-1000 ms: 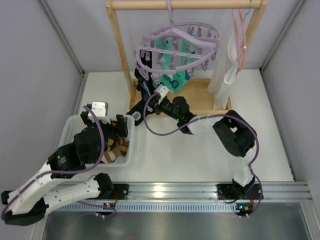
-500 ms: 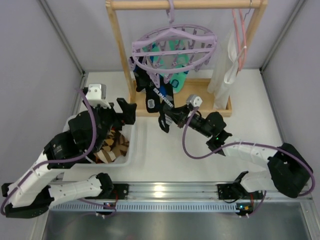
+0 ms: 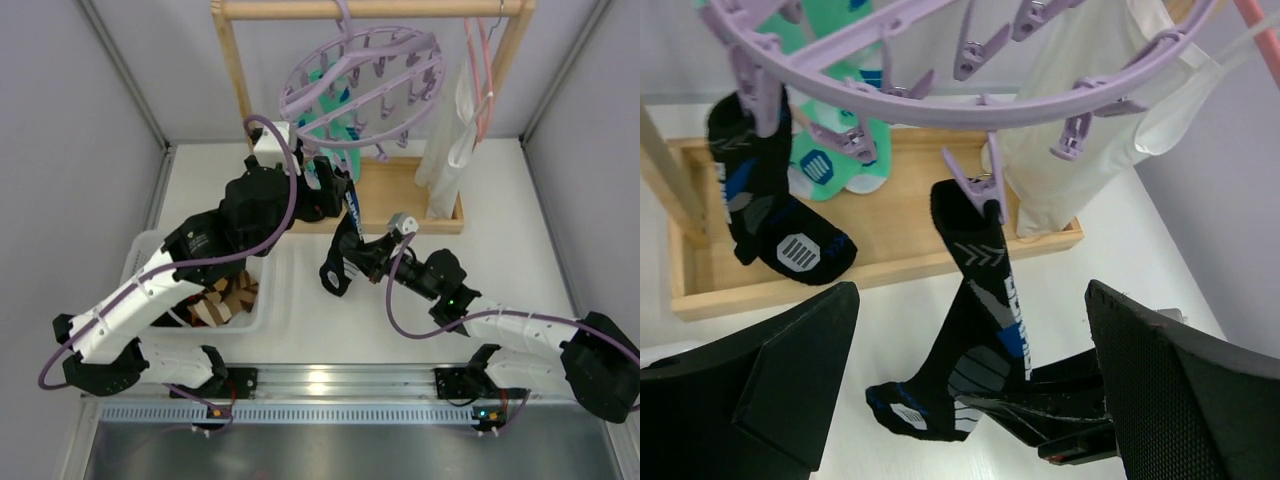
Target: Remove the socks clipped to the hanger
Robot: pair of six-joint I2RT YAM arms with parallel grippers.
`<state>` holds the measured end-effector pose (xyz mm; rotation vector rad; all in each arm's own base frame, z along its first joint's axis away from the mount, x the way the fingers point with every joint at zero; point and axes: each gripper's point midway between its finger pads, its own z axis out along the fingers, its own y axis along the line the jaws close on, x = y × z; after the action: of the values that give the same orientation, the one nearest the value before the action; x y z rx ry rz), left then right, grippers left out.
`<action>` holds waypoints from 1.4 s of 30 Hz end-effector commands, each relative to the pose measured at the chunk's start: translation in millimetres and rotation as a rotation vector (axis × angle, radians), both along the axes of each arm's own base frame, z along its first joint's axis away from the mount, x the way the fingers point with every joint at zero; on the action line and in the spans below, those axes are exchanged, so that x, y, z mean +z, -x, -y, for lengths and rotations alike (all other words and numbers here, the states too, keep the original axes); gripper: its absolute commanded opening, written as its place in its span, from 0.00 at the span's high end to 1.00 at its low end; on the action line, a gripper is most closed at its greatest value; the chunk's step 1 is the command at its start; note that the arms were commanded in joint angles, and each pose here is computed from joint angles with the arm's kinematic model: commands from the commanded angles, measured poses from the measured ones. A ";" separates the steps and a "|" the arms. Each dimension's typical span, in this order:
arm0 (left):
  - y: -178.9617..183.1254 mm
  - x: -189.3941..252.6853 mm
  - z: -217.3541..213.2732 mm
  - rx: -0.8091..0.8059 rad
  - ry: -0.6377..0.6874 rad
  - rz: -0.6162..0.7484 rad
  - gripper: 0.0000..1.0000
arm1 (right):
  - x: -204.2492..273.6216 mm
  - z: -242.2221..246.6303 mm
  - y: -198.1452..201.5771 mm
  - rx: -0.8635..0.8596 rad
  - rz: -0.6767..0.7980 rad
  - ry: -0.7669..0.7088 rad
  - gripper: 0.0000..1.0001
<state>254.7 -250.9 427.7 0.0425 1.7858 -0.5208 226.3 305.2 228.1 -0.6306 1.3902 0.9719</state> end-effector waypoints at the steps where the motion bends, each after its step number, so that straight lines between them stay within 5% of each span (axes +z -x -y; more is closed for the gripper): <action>1: 1.1 28.2 27.2 -0.093 0.127 0.045 0.02 | 25.8 1.0 10.7 0.019 0.006 -0.089 1.00; 21: -50.7 8.2 47.3 0.085 0.034 0.084 0.08 | 49.3 -1.4 25.6 0.062 -0.002 -0.178 1.00; 42: -91.8 -8.2 58.4 -0.022 0.065 0.062 0.37 | 61.5 -11.0 40.3 0.142 0.001 -0.200 1.00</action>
<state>341.3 -298.2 404.0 0.0314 1.7635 -0.5279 197.3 310.7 257.8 -0.5765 1.3481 1.1487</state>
